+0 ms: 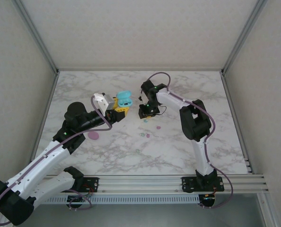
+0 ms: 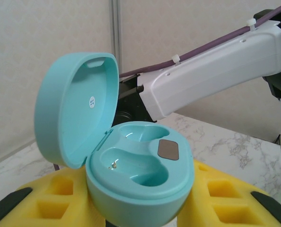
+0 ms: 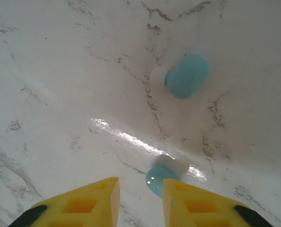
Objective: Insert wireless bluetooth earbuds into charging case
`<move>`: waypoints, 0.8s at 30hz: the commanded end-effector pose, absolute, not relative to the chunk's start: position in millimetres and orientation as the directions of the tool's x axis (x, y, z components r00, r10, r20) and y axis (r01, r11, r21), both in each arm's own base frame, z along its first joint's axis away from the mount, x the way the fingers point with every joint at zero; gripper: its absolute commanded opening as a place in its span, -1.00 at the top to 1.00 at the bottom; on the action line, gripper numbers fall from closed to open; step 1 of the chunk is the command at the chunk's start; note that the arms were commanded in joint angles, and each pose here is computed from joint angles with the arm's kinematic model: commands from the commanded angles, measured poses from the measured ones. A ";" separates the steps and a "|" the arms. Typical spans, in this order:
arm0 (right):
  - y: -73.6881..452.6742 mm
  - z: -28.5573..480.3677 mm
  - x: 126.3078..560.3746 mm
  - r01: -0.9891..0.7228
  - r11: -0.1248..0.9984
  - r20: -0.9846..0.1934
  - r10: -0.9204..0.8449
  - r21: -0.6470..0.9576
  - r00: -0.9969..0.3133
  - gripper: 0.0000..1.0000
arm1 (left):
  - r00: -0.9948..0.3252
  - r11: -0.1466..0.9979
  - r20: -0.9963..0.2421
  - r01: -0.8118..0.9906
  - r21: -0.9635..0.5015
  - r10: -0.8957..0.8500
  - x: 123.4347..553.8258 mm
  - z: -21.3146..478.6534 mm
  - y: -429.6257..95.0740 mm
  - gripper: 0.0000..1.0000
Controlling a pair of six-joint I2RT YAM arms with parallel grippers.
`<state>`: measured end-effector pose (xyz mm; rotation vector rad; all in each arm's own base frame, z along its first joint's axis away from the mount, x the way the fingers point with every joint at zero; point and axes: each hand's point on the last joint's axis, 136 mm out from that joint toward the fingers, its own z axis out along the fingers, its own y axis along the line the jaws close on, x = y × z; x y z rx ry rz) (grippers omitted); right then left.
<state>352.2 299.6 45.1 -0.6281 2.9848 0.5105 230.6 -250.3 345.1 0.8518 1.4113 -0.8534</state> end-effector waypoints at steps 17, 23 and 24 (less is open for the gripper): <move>301.1 48.6 339.0 -0.439 0.841 -0.088 -0.435 0.316 -0.896 0.43 | 0.017 0.470 -1.000 0.883 0.010 -0.010 228.7 359.3 -245.0 0.41; 300.1 43.2 342.6 -0.431 0.851 -0.085 -0.426 0.301 -0.901 0.43 | 0.018 0.474 -1.000 0.880 0.012 -0.008 228.7 360.0 -244.2 0.41; 299.6 41.1 342.8 -0.430 0.852 -0.081 -0.426 0.297 -0.901 0.43 | 0.016 0.474 -1.000 0.880 0.011 -0.007 228.6 359.4 -244.2 0.41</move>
